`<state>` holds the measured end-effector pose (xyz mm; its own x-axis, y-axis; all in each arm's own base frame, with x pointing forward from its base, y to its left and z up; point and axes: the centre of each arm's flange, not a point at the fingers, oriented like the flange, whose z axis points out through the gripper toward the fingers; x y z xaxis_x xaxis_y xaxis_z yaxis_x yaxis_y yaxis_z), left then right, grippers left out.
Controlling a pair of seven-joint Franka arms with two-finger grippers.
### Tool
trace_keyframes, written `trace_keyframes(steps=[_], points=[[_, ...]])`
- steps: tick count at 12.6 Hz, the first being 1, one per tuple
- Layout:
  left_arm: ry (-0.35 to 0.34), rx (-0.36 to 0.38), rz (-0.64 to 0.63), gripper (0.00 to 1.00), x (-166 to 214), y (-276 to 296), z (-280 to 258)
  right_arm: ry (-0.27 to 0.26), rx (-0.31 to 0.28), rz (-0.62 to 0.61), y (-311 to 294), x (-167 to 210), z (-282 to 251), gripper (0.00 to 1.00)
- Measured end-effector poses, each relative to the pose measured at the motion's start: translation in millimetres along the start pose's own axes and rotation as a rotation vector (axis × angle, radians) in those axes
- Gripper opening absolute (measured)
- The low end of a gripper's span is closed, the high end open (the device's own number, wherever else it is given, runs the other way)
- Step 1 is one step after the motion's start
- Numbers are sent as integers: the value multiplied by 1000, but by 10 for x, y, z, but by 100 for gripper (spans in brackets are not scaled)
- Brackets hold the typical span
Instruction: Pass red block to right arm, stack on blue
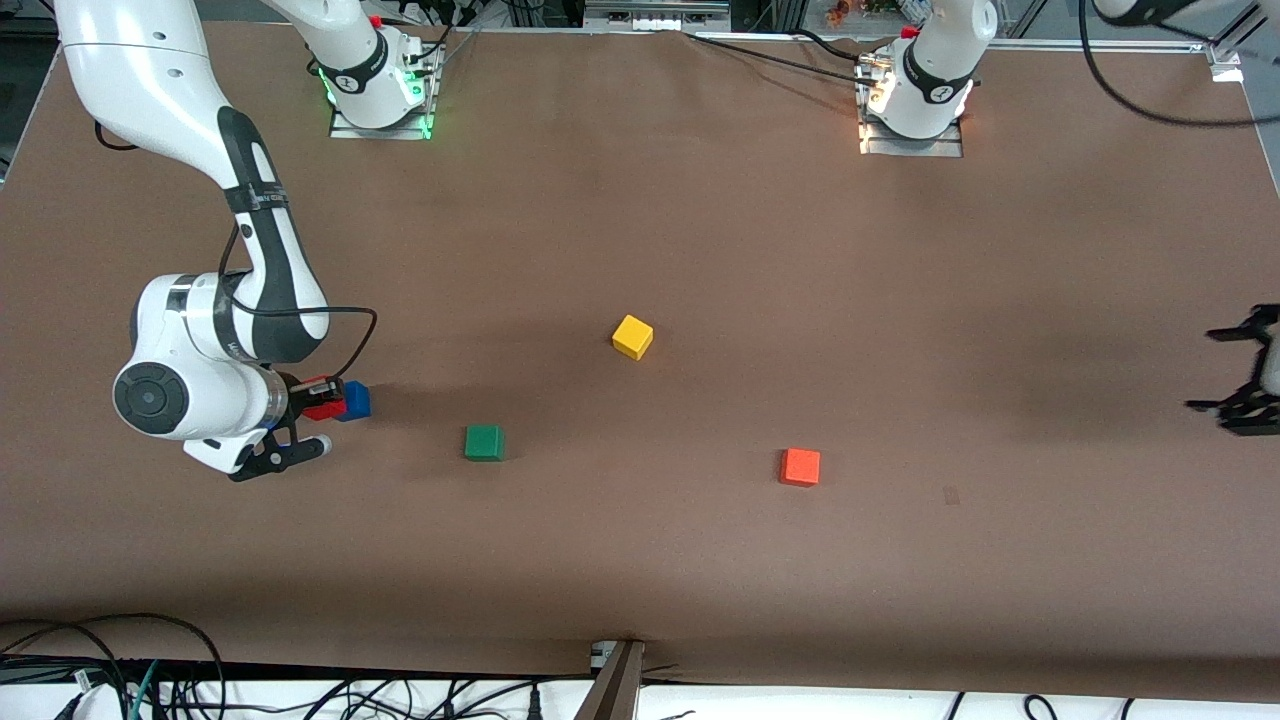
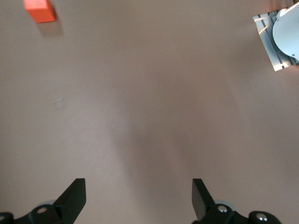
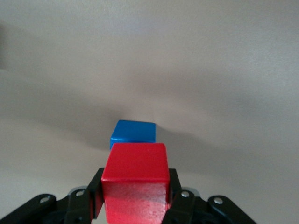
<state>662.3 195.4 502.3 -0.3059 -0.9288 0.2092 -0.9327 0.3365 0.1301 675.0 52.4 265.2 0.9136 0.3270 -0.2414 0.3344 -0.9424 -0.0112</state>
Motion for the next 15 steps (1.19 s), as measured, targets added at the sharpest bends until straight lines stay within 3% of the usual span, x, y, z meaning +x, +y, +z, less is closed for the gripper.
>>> trace_keyframes(steps=[4,7,10,15], points=[[-155,80,-152,100,429,484,-948,-9,3,-38,-4,-20,64,56],[-264,131,-349,100,1102,675,-1408,-12,4,-39,-7,-27,94,56],[-250,183,-622,100,1624,807,-1501,-13,4,-30,-8,-31,110,56],[-201,198,-1156,100,2394,700,-1161,-14,4,-2,-34,-25,112,56]])
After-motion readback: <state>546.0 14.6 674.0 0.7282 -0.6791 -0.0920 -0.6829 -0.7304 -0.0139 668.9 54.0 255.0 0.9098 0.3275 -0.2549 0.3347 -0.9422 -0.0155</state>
